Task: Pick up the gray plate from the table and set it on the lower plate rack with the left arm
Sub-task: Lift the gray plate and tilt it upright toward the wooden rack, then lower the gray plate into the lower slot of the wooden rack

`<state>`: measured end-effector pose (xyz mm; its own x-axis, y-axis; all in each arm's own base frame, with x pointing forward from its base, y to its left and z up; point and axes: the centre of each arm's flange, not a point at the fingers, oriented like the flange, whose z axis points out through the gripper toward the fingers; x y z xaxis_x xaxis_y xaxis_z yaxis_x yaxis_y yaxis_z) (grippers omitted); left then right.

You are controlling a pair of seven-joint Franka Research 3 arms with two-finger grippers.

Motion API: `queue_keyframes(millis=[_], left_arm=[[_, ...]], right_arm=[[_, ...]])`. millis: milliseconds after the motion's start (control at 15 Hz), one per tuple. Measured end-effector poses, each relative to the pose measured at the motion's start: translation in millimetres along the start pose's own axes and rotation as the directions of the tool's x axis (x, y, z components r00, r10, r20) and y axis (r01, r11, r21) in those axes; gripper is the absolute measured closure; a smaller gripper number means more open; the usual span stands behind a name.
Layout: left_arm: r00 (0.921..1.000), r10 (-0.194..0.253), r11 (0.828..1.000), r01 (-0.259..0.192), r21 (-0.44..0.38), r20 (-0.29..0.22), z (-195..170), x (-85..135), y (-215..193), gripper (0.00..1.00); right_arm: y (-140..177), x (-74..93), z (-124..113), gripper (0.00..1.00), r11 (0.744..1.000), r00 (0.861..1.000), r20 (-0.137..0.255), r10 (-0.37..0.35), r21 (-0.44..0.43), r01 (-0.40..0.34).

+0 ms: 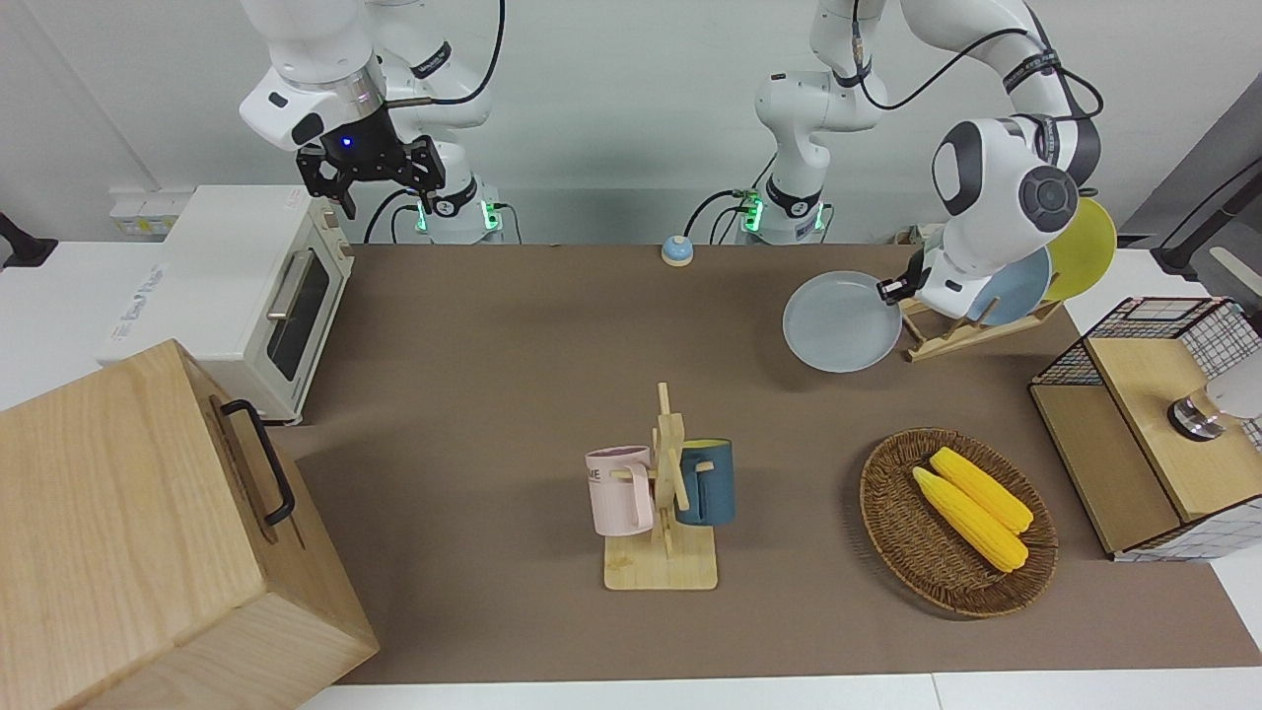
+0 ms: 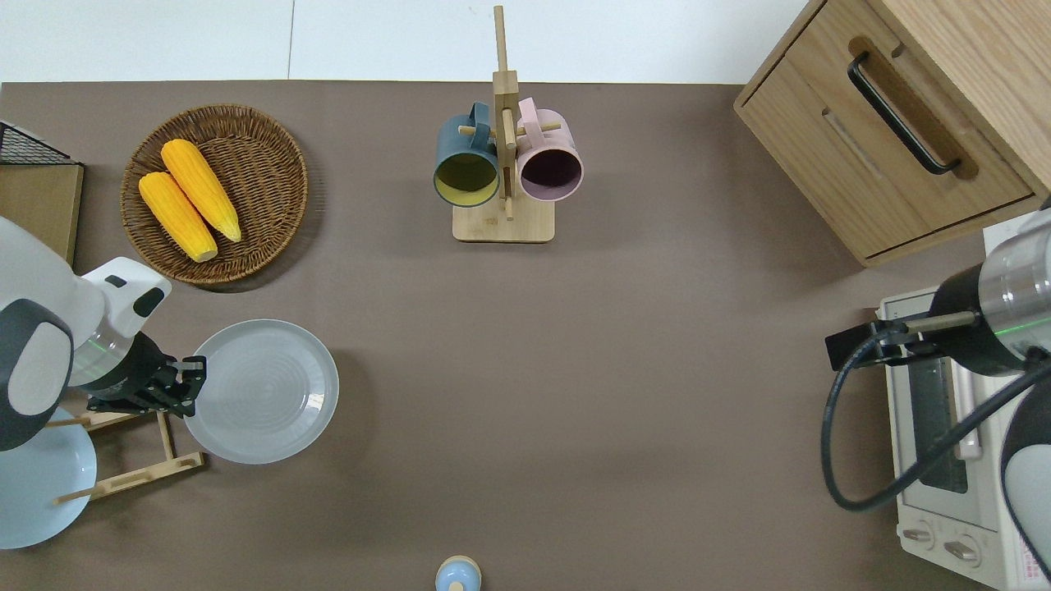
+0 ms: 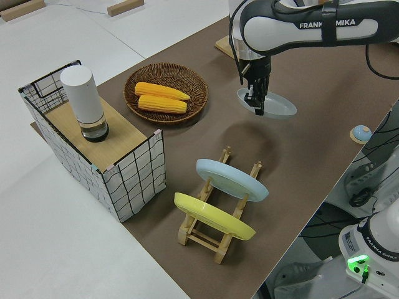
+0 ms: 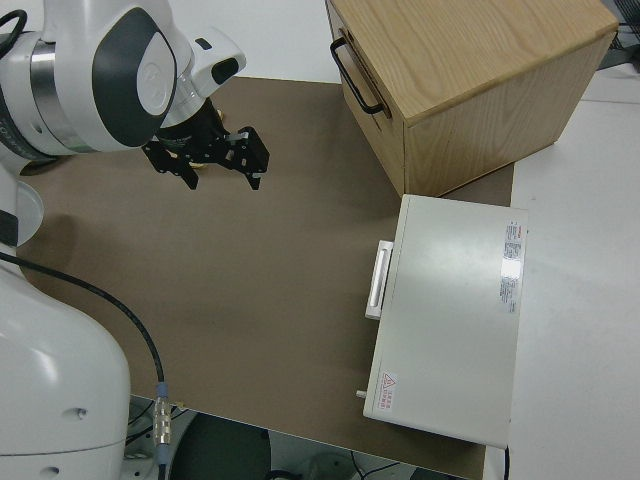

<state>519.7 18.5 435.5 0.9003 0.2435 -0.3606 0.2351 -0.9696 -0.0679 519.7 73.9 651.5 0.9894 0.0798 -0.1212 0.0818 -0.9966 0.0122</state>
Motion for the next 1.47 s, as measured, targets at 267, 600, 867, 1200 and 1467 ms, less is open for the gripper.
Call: queue_keyframes(millis=[267, 600, 867, 1200, 1467], left_arm=[[0.9982, -0.031, 0.994, 0.036, 0.101, -0.050, -25, -11, -5, 0.97], [0.9915, -0.064, 0.956, 0.094, 0.279, -0.114, -40, -22, -3, 0.97], [0.9895, -0.062, 0.899, 0.112, 0.424, -0.131, -44, -26, -7, 0.97], [0.9800, -0.095, 0.803, 0.179, 0.569, -0.175, -49, -23, -26, 0.97], [0.9781, -0.133, 0.743, 0.205, 0.637, -0.160, -42, -20, -35, 0.97]], right_arm=[[0, 0.0, 0, 0.01, 1.000, 1.000, 0.000, 0.000, 0.000, 0.000], [0, 0.0, 0, 0.01, 1.000, 1.000, 0.000, 0.000, 0.000, 0.000], [0, 0.0, 0, 0.01, 1.000, 1.000, 0.000, 0.000, 0.000, 0.000], [0, 0.0, 0, 0.01, 1.000, 1.000, 0.000, 0.000, 0.000, 0.000], [0, 0.0, 0, 0.01, 1.000, 1.000, 0.000, 0.000, 0.000, 0.000]])
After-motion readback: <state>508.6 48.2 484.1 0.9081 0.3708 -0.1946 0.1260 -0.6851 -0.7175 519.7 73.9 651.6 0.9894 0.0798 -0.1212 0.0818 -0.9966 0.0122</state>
